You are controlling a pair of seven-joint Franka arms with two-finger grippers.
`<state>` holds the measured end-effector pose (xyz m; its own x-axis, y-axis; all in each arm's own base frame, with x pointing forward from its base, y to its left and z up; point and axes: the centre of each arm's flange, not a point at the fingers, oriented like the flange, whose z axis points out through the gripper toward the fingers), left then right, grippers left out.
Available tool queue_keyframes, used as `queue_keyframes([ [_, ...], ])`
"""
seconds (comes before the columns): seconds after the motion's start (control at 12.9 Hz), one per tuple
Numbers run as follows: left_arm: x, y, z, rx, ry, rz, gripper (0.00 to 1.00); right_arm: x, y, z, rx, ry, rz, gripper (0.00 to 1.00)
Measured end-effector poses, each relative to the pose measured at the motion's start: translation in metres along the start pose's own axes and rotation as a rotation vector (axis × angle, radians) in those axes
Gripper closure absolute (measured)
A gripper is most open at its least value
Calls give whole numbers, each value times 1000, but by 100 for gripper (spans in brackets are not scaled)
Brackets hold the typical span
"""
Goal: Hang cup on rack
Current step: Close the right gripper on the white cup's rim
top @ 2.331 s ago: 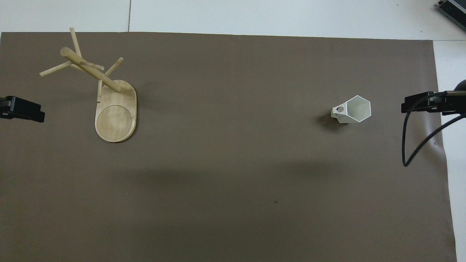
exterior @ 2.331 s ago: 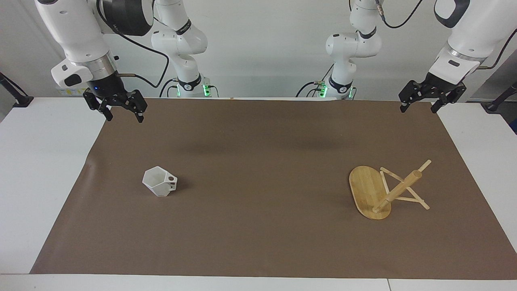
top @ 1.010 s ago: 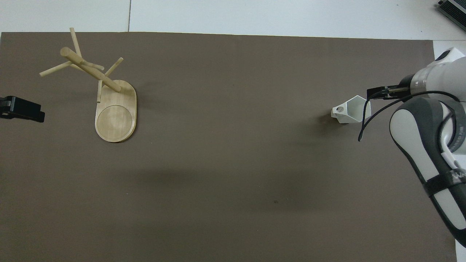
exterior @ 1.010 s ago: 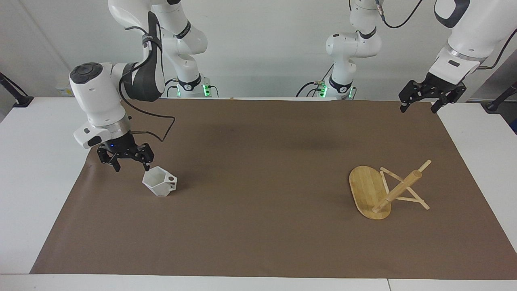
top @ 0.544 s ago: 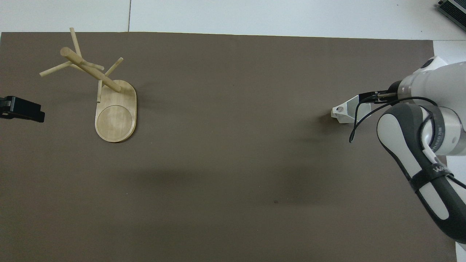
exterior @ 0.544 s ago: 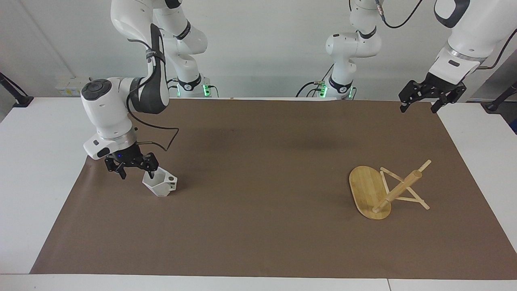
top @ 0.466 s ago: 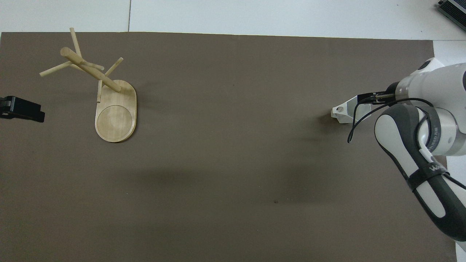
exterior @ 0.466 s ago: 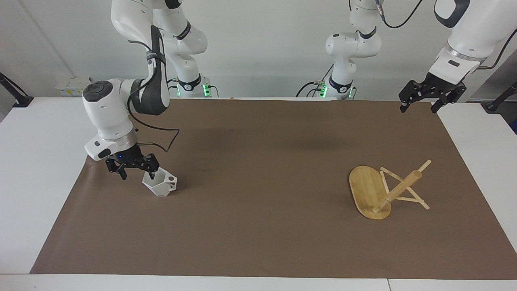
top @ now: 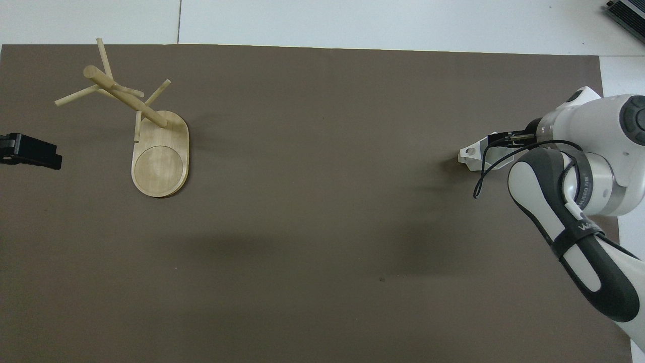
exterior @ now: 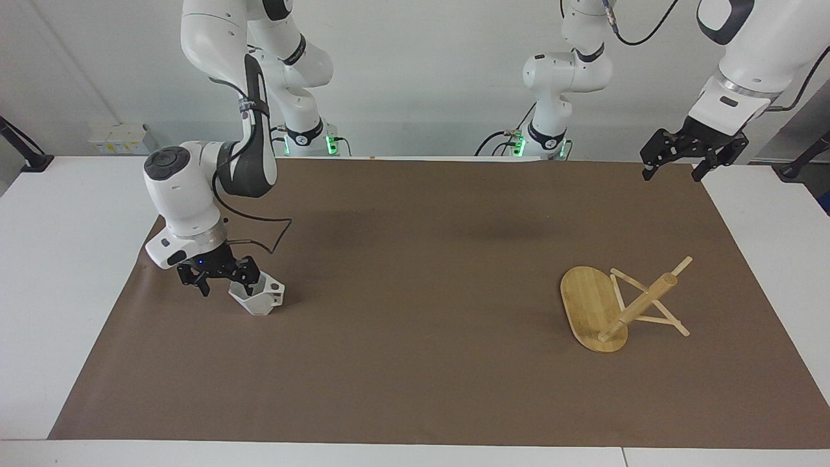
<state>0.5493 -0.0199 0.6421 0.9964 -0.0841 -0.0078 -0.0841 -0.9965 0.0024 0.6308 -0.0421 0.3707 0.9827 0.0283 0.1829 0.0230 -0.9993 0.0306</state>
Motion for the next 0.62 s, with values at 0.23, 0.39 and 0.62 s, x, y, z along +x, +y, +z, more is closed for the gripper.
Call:
queue_keyframes([
  [0.23,0,0,0,0,0,0,0,0,0,1,20,0,22,4],
  [0.39,0,0,0,0,0,0,0,0,0,1,23,1,25,10],
  [0.62,0,0,0,0,0,0,0,0,0,1,24,1,27,27],
])
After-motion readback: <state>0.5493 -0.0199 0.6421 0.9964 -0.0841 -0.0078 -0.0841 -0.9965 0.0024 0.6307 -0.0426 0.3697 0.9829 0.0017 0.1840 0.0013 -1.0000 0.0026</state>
